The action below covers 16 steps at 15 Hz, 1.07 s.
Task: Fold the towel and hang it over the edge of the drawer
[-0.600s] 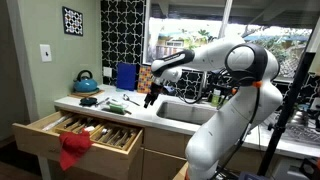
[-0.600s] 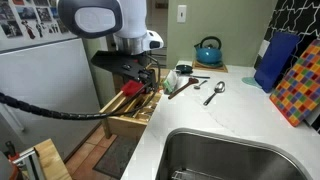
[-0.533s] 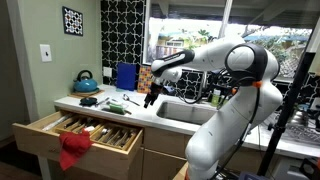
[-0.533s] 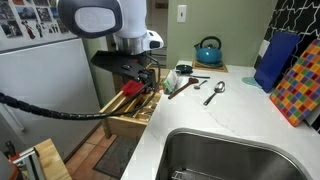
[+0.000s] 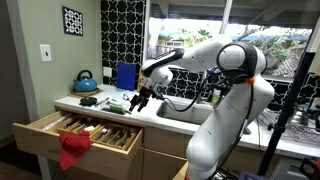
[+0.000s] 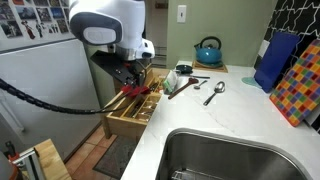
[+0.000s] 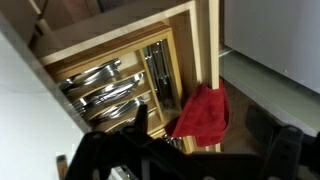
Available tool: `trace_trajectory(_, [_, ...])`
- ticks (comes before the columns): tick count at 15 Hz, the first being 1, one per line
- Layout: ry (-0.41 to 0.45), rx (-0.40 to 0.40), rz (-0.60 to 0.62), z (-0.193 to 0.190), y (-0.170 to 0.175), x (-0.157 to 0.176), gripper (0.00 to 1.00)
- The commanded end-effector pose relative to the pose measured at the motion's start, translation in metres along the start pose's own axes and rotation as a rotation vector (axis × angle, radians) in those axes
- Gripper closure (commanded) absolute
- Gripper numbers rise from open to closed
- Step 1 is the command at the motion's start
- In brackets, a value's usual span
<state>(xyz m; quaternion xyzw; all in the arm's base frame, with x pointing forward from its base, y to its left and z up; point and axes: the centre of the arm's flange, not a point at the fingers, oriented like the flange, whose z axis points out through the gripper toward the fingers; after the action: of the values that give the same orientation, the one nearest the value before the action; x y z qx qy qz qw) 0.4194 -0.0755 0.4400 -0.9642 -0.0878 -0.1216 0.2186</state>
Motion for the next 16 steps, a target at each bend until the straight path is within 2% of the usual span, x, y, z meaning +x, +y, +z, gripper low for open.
trace_trajectory(1, [0.026, 0.086, 0.180, 0.065, -0.001, 0.035, 0.00])
trace_trajectory(4, [0.083, 0.150, 0.325, 0.112, 0.005, 0.053, 0.00])
trace_trajectory(5, [0.103, 0.212, 0.354, 0.125, 0.006, 0.058, 0.00])
trace_trajectory(6, [0.066, 0.152, 0.296, 0.096, -0.004, 0.034, 0.00])
trace_trajectory(9, [0.071, 0.183, 0.348, 0.118, 0.000, 0.048, 0.00])
trace_trajectory(12, [0.081, 0.183, 0.352, 0.116, 0.002, 0.052, 0.00])
trace_trajectory(16, [0.181, 0.396, 0.464, 0.158, 0.015, 0.072, 0.00])
